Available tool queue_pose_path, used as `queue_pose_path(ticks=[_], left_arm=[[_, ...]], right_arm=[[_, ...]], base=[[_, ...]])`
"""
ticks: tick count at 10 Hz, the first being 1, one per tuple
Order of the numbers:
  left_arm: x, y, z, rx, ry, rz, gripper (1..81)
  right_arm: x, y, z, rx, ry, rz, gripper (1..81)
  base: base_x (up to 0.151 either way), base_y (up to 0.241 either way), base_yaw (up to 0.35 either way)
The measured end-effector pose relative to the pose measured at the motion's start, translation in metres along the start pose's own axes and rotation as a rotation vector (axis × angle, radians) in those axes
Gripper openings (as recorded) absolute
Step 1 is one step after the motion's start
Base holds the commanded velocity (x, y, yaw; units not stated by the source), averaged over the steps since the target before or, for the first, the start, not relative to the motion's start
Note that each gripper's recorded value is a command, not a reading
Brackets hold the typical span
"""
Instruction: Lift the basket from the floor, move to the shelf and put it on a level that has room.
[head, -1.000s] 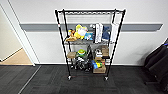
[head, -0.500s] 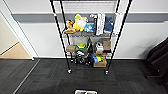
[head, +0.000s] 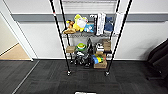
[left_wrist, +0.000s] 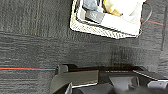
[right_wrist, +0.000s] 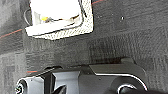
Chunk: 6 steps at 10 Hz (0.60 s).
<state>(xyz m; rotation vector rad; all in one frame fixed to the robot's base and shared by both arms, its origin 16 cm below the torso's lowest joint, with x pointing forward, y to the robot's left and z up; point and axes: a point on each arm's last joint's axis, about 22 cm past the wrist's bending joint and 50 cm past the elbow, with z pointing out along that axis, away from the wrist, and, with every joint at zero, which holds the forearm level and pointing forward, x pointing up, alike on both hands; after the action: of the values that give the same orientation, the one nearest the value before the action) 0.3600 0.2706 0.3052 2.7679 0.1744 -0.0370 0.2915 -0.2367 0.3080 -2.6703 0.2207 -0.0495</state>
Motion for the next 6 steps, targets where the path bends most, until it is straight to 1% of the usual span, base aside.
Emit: queue_pose_path(ticks=[2, 4, 6], left_arm=[[0.033, 0.008, 0.005, -0.014, 0.023, 0.005, 81.1], [0.063, 0.015, 0.008, -0.025, 0.045, 0.018, 81.1], [0.083, 0.019, 0.019, -0.033, 0.046, 0.020, 81.1]], right_arm=[[0.032, -0.003, 0.009, 0.011, 0.026, -0.008, 81.1], [0.051, -0.005, 0.019, 0.018, 0.031, -0.016, 81.1], [0.082, -0.006, 0.030, 0.025, 0.046, -0.018, 81.1]], base=[[0.000, 0.000, 0.000], [0.000, 0.000, 0.000], [0.000, 0.000, 0.000]])
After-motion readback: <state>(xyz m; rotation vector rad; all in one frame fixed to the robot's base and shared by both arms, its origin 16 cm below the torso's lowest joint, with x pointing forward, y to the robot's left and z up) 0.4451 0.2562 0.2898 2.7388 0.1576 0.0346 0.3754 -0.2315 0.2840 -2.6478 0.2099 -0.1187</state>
